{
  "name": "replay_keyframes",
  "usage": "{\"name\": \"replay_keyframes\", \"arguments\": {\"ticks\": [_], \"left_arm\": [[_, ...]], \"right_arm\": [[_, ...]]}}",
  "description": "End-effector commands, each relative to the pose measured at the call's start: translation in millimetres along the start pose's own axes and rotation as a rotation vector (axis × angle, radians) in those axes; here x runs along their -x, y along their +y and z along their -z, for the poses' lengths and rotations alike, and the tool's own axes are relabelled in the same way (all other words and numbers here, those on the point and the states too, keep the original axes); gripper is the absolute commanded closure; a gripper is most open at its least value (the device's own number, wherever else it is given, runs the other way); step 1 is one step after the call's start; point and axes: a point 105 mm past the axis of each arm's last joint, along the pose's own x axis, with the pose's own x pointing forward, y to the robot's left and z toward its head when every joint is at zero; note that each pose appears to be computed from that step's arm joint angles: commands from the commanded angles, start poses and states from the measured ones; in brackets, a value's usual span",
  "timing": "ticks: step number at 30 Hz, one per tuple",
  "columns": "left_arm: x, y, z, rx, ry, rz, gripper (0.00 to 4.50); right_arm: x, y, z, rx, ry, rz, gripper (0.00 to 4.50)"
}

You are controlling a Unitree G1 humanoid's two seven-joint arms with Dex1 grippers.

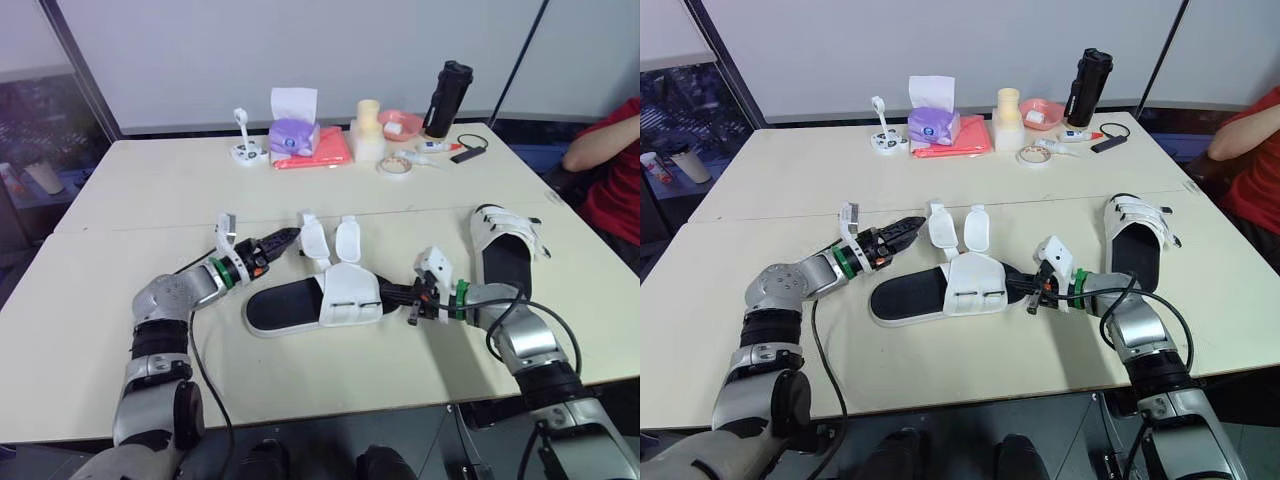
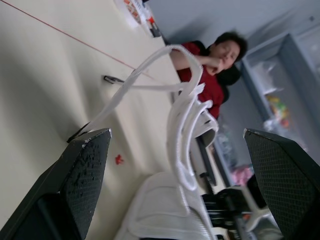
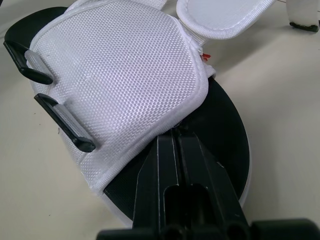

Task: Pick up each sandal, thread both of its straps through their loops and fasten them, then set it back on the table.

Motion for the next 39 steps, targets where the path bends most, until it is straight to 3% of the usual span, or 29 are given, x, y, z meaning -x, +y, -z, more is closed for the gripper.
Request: {"name": "replay_keyframes", "arguments": {"ticks": [1, 15, 20, 30, 33, 38, 39], "left_arm": [[3.2, -31.8, -8.4, 0.025, 0.000, 0.133, 0.09], [-38.1, -18.3, -12.3, 0.337, -0.095, 0.061, 0.09], [-48.5, -16.3, -15.1, 0.375, -0.122, 0.061, 0.09], [-67.2, 5.9, -33.7, 0.406, -0.305, -0.018, 0.09], [-71.3, 7.7, -33.1, 0.399, -0.316, -0.024, 1.35], [-75.8, 5.4, -30.8, 0.378, -0.300, -0.015, 4.07], [-75.7, 5.5, -31.6, 0.373, -0.300, -0.018, 4.43]], "right_arm": [[-2.3, 0.0, 19.9, -0.036, 0.069, 0.015, 4.50], [-6.5, -2.5, 19.1, -0.032, 0.061, 0.024, 4.50], [-6.5, -2.2, 19.7, -0.033, 0.059, 0.029, 4.50], [-10.3, -1.5, 19.3, -0.031, 0.053, 0.034, 4.50], [-11.3, -0.9, 19.2, -0.029, 0.052, 0.035, 4.50], [-11.7, -0.1, 19.9, -0.030, 0.050, 0.039, 4.50], [-11.9, 0.2, 20.5, -0.031, 0.050, 0.040, 4.50]]}}
